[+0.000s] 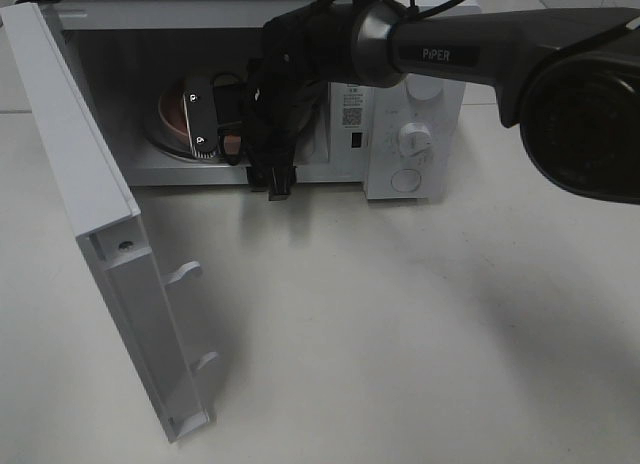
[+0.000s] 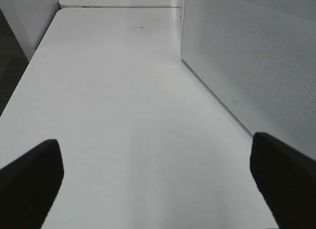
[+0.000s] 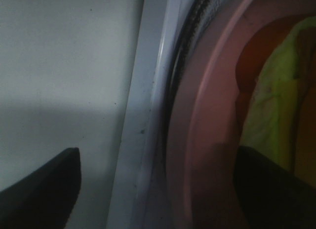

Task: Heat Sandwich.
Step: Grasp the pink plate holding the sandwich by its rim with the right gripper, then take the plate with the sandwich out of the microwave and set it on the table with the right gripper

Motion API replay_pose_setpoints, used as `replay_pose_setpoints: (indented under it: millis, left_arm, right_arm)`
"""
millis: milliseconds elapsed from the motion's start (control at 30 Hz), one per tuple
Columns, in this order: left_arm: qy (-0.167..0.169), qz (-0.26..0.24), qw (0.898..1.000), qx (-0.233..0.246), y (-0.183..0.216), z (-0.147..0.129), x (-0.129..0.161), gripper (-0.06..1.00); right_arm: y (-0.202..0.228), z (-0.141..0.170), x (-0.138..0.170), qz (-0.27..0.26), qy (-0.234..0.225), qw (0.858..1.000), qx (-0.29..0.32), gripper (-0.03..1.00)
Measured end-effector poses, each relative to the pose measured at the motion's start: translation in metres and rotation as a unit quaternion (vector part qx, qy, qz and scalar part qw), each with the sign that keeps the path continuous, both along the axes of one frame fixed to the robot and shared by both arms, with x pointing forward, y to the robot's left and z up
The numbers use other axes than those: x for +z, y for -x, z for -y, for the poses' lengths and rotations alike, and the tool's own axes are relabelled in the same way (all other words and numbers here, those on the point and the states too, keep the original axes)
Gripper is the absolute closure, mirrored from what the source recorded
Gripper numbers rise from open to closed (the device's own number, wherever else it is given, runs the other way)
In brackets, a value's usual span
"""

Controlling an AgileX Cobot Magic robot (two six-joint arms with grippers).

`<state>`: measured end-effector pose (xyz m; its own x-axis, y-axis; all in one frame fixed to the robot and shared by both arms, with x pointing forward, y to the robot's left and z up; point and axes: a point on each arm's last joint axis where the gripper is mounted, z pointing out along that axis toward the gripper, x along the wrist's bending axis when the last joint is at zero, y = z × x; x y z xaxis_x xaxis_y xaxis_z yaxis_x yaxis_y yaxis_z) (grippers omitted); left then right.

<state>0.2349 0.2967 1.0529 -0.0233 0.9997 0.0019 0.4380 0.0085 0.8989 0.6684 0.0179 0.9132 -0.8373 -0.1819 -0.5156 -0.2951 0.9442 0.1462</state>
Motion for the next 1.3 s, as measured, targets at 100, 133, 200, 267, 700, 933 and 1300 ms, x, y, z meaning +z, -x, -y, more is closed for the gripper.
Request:
replay_pose_setpoints:
  millis: [100,133,200,267,700,933,1300]
  left_arm:
    - [0.0,0.0,1.0,0.0,0.0,0.0,0.0,-0.02]
    - [0.0,0.0,1.0,0.0,0.0,0.0,0.0,-0.02]
    - [0.0,0.0,1.0,0.0,0.0,0.0,0.0,-0.02]
    - [0.0,0.0,1.0,0.0,0.0,0.0,0.0,-0.02]
    - [0.0,0.0,1.0,0.0,0.0,0.0,0.0,-0.02]
    - [0.0,0.0,1.0,0.0,0.0,0.0,0.0,-0.02]
    - [0.0,0.0,1.0,0.0,0.0,0.0,0.0,-0.02]
  right_arm:
    - [0.0,0.002,-0.001,-0.013,0.0,1.0,-0.006,0.23]
    - [0.001,0.002,-0.001,-0.014,0.0,1.0,-0.006,0.25]
    - [0.001,0.002,-0.001,-0.014,0.0,1.0,-0.006,0.31]
    - [0.001,0.002,-0.001,-0.015,0.0,1.0,-0.007,0.43]
    - [-0.001,0.001,0.003,-0.011,-0.007,1.0,-0.016,0.9]
    - [0.0,0.002,0.003,-0.016,-0.004,1.0,-0.017,0.9]
    - [0.006,0.006,0.01,-0.018,0.009,1.0,0.002,0.9]
